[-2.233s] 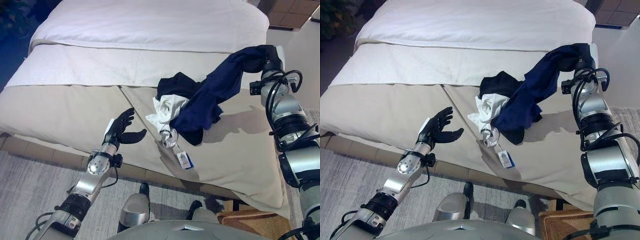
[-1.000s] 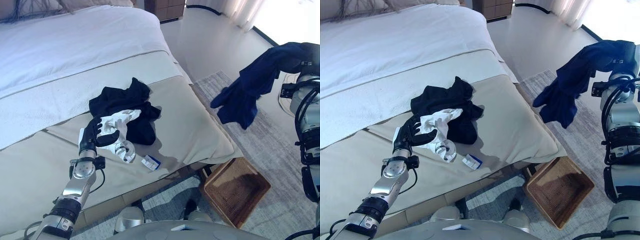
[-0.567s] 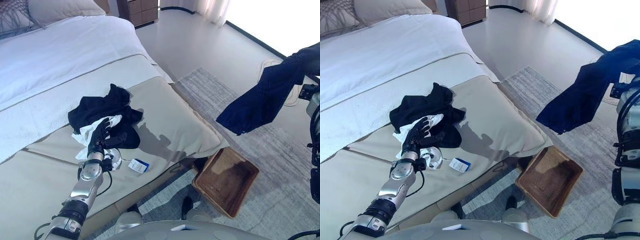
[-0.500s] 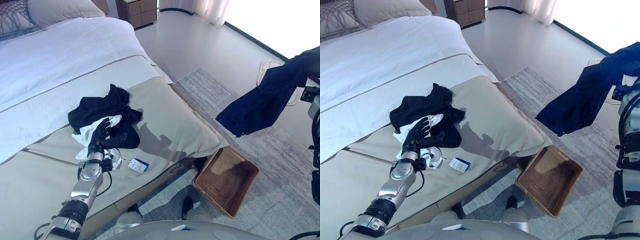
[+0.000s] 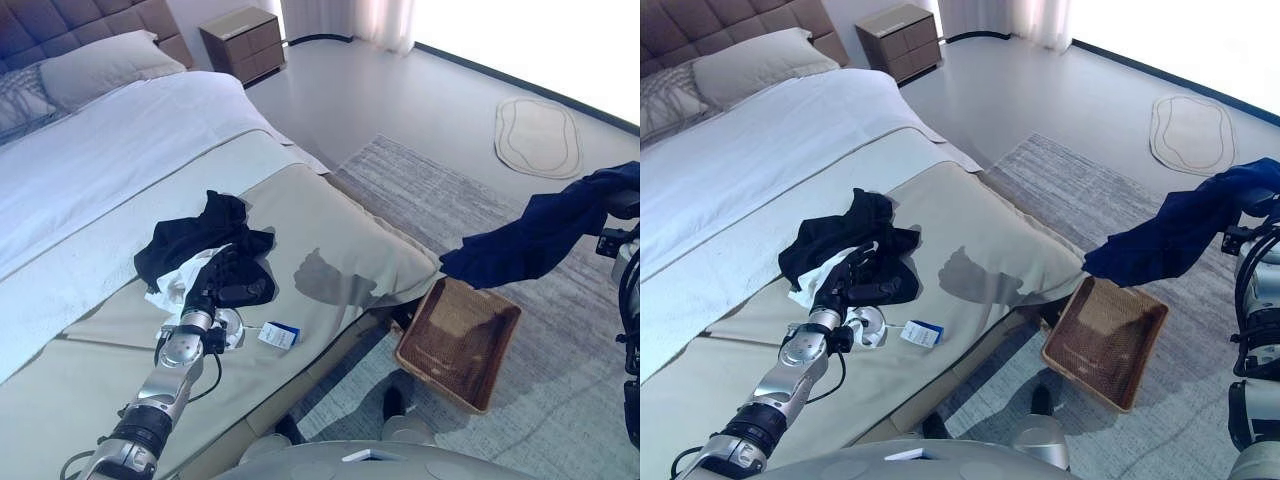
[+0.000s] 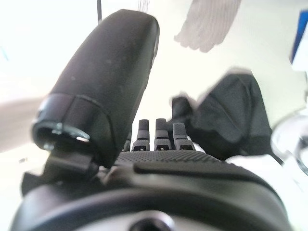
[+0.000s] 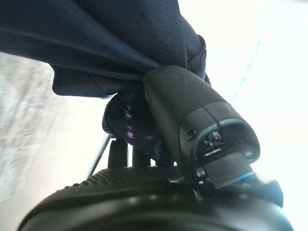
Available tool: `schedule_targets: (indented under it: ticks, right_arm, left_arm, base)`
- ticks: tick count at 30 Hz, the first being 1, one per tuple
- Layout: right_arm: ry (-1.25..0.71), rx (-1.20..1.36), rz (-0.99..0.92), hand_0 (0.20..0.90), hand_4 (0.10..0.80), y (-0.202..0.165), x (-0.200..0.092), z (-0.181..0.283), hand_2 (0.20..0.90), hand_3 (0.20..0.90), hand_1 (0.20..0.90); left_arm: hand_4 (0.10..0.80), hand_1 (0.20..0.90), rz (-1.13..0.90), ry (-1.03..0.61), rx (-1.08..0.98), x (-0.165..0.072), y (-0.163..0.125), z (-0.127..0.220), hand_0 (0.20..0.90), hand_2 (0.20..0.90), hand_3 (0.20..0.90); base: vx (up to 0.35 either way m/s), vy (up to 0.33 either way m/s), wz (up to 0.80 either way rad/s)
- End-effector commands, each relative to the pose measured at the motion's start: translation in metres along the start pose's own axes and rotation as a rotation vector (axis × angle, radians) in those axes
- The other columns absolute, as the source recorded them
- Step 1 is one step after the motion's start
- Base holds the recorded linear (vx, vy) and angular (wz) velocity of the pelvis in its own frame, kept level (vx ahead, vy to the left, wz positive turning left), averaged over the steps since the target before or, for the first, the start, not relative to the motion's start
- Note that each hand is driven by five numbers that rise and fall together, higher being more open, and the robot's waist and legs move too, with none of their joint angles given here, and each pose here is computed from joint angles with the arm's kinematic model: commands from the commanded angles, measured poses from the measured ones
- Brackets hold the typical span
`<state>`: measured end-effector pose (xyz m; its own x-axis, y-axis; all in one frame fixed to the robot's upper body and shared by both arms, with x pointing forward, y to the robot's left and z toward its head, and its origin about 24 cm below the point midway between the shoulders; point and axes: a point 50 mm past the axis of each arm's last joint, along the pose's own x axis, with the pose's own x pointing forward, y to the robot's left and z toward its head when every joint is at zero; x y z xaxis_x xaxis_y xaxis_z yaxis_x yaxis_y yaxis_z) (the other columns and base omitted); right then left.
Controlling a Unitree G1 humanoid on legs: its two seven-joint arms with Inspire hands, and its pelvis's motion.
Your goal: Pick up the clothes from the bed and place them into the basket
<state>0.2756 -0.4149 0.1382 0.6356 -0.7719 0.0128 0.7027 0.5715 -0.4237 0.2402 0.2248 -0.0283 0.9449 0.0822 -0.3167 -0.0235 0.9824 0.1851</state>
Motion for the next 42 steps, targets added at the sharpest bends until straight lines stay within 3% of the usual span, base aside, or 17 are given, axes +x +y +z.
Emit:
schedule_targets:
  ticks: [1,28,29,30,31,42]
  right_arm:
    - [-0.222,0.079,-0.024,0.3,0.1,-0.005,0.001,0.054,0.3,0.2,0.3]
    - [-0.066,-0.074,0.13,0.3,0.1,0.017,-0.009,-0.002,0.3,0.2,0.3]
    - [-0.054,-0.075,0.12,0.345,0.152,0.016,-0.008,-0.005,0.345,0.252,0.345]
    - [-0.044,-0.074,0.106,0.702,0.569,0.015,-0.008,-0.007,0.702,0.669,0.702]
    - [-0.027,-0.077,0.087,0.9,0.8,0.013,-0.007,-0.011,0.9,0.9,0.9]
    - [-0.009,-0.086,0.095,0.9,0.8,0.013,-0.01,-0.021,0.9,0.9,0.9]
  left_arm:
    - [0.8,0.9,-0.032,-0.206,0.084,0.014,0.005,0.051,0.9,0.9,0.9]
    - [0.8,0.9,-0.125,-0.257,0.057,0.02,-0.025,0.069,0.9,0.9,0.9]
    - [0.8,0.9,-0.127,-0.258,0.058,0.02,-0.026,0.07,0.9,0.9,0.9]
    - [0.8,0.9,-0.128,-0.258,0.058,0.02,-0.026,0.071,0.9,0.9,0.9]
    - [0.8,0.9,-0.13,-0.257,0.059,0.02,-0.026,0.071,0.9,0.9,0.9]
    - [0.8,0.9,-0.134,-0.244,0.059,0.016,-0.022,0.064,0.9,0.9,0.9]
  base:
    - [0.016,-0.035,-0.16]
    - [-0.021,-0.035,-0.08]
    - [0.0,0.0,0.0]
    - [0.0,0.0,0.0]
    - [0.0,0.0,0.0]
    - [0.01,0.002,0.03]
